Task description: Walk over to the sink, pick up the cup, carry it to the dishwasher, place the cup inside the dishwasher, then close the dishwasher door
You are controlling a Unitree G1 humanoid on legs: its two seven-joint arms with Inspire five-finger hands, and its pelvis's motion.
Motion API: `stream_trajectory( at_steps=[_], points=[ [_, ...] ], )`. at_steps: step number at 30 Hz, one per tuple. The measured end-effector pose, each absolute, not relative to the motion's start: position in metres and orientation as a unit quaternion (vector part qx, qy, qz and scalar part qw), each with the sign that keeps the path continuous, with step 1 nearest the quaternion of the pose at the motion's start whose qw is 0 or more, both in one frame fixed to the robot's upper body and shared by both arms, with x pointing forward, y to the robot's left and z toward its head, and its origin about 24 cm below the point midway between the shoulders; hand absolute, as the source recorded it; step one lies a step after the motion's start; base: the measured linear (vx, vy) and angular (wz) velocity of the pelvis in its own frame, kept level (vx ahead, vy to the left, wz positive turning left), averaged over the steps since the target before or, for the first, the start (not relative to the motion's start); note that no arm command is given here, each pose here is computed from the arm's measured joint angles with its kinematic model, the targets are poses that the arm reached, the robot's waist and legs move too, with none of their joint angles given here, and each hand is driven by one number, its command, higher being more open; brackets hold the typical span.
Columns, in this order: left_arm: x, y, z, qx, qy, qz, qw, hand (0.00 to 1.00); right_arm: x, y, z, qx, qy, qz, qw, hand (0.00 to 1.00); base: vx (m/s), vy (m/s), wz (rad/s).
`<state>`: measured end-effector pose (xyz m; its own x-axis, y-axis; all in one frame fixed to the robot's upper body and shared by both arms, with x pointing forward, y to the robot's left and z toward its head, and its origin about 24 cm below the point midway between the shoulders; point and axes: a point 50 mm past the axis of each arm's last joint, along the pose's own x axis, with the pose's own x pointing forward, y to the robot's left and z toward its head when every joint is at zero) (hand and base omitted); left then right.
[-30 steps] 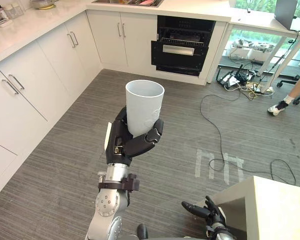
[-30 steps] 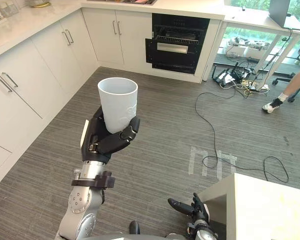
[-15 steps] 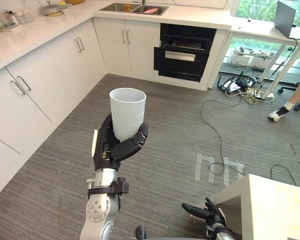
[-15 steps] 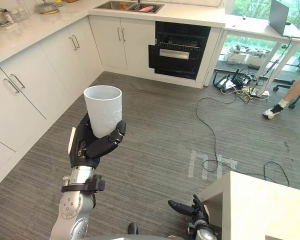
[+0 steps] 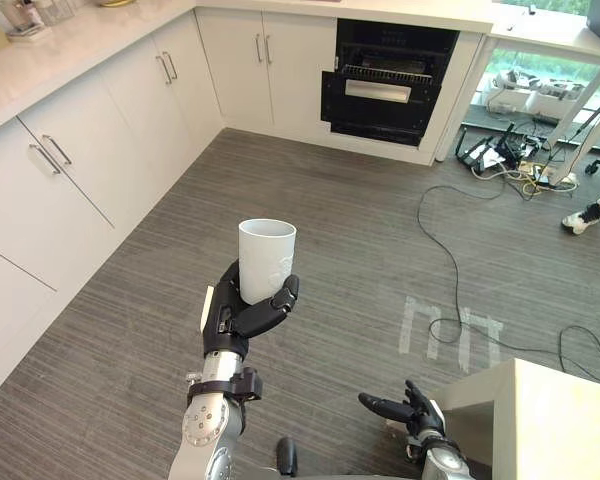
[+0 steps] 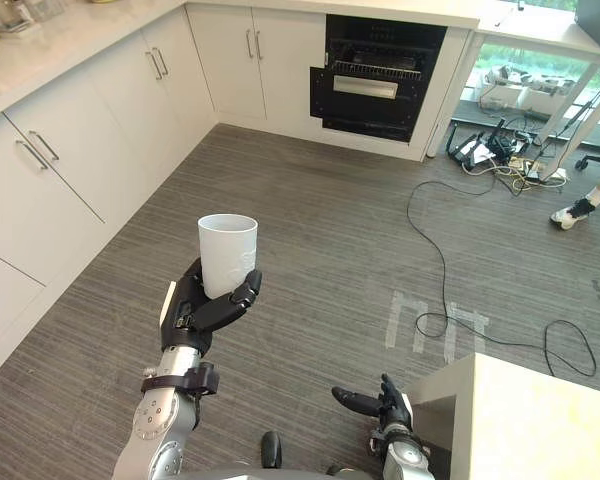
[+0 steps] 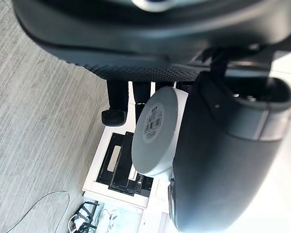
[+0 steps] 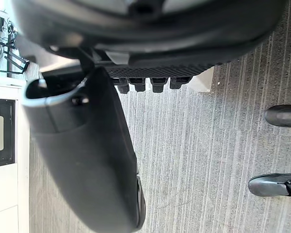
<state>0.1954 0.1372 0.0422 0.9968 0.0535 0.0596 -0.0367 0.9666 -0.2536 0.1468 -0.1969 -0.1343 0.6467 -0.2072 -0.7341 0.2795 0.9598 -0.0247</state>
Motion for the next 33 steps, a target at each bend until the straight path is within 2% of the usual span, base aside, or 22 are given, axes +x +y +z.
stream_trajectory(
  at_steps=[4, 11, 19, 26, 33],
  points=[
    [0.196, 0.133, 0.054, -0.135, -0.057, 0.013, 0.989, 0.0, 0.148, -0.203, -0.133, 0.023, 0.397, -0.134, 0.908, 1.0, 0.1, 0.087, 0.06],
    [0.195, 0.13, 0.078, -0.129, -0.107, -0.01, 0.986, 0.0, 0.155, -0.189, -0.124, 0.022, 0.369, -0.11, 0.923, 1.0, 0.26, 0.045, 0.54],
    [0.2, 0.12, 0.083, -0.155, -0.121, -0.009, 0.98, 0.0, 0.157, -0.198, -0.118, 0.005, 0.356, -0.116, 0.927, 1.0, 0.51, -0.15, 0.56],
    [0.198, 0.117, 0.095, -0.19, -0.146, -0.019, 0.971, 0.0, 0.163, -0.195, -0.097, 0.011, 0.292, -0.122, 0.949, 1.0, 0.41, -0.124, 0.11],
    [0.199, 0.122, 0.092, -0.185, -0.143, -0.014, 0.972, 0.0, 0.156, -0.202, -0.114, 0.001, 0.34, -0.128, 0.932, 1.0, 0.32, 0.174, 0.01]
  ],
)
